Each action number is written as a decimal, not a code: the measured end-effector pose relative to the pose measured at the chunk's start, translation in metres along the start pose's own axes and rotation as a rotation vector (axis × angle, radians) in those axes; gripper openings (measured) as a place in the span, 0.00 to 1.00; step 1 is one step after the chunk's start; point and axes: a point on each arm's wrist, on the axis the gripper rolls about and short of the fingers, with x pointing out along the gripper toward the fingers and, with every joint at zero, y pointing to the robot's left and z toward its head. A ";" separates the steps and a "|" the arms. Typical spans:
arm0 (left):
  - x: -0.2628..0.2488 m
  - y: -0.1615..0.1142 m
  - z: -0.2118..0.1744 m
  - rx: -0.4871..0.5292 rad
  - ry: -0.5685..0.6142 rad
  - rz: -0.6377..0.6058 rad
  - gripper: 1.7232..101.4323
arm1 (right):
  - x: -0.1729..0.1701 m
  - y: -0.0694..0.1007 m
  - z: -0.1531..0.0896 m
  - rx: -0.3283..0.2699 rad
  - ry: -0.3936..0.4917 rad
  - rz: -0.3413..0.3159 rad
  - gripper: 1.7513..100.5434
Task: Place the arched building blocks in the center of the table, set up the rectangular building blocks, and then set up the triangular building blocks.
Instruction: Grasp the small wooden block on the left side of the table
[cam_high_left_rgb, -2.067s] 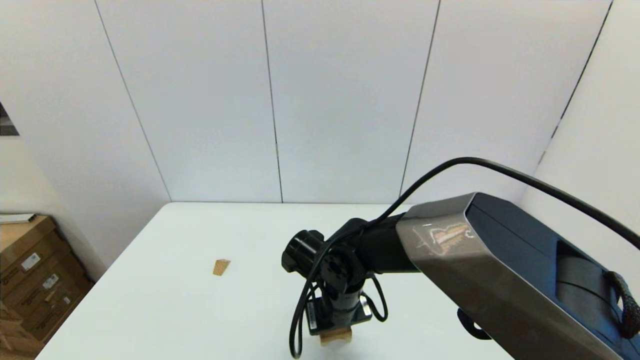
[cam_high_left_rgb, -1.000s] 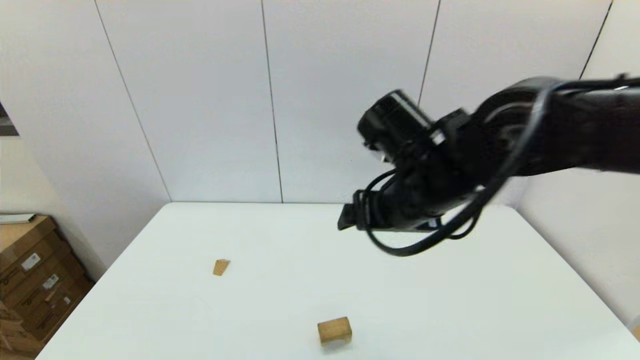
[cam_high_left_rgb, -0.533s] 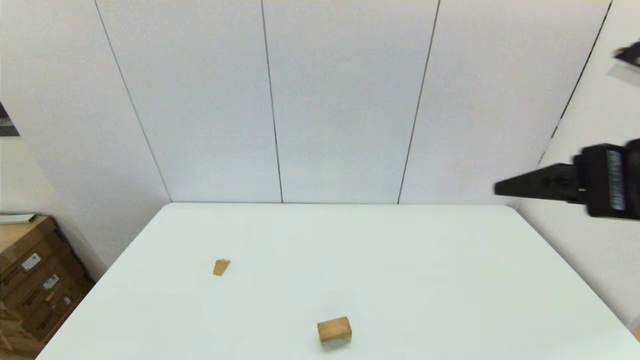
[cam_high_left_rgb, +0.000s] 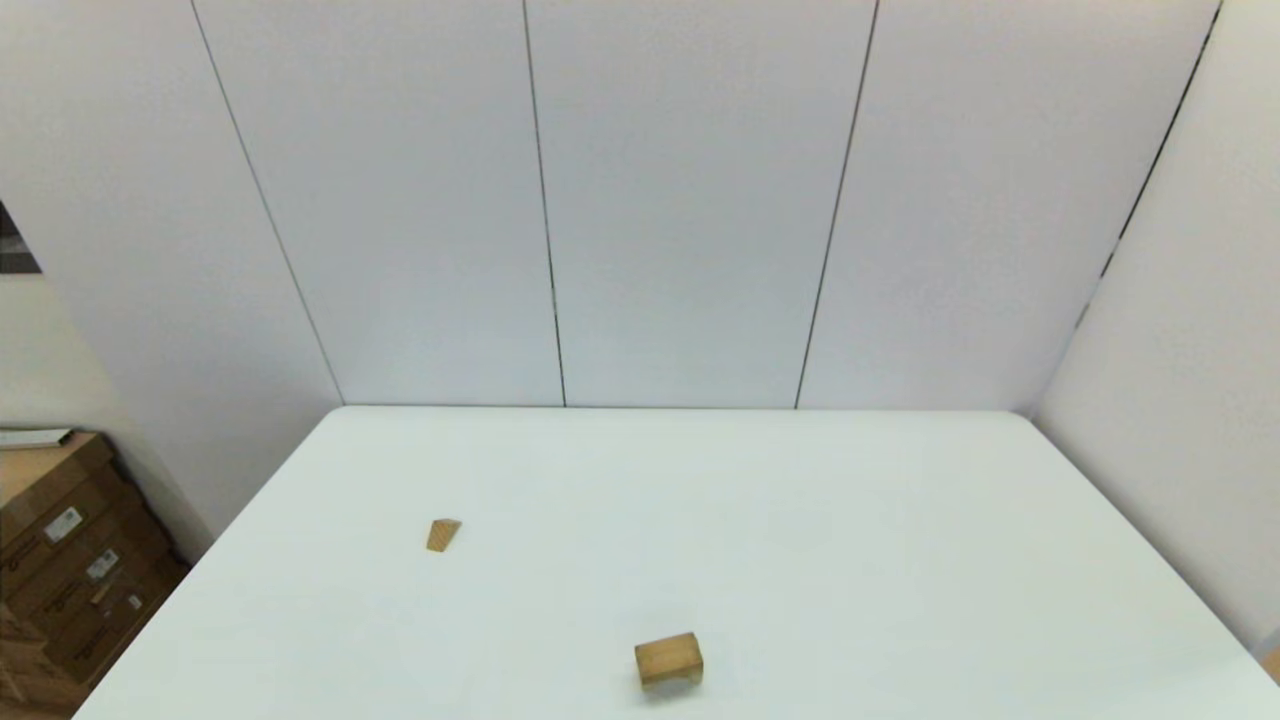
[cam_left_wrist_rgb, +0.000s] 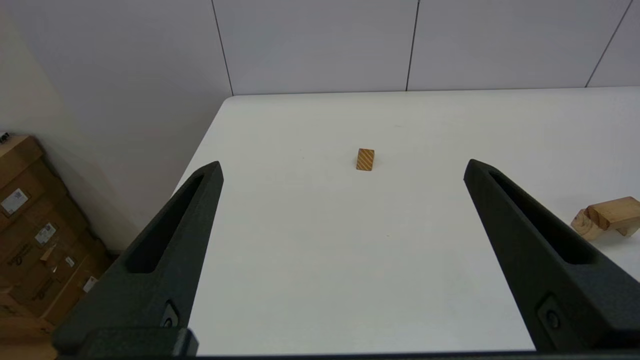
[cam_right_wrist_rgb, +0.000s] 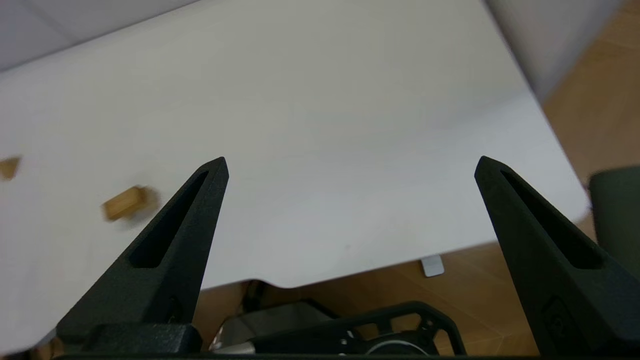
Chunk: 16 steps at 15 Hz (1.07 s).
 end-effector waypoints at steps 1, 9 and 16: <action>0.000 0.000 0.000 0.000 0.000 0.000 0.96 | -0.003 -0.005 -0.012 0.023 -0.021 -0.034 0.96; 0.000 0.000 0.000 0.000 0.000 0.000 0.96 | -0.018 -0.024 -0.079 0.151 -0.180 -0.047 0.96; 0.000 0.000 0.000 0.000 0.000 0.000 0.96 | -0.004 -0.027 -0.113 0.108 -0.256 0.205 0.96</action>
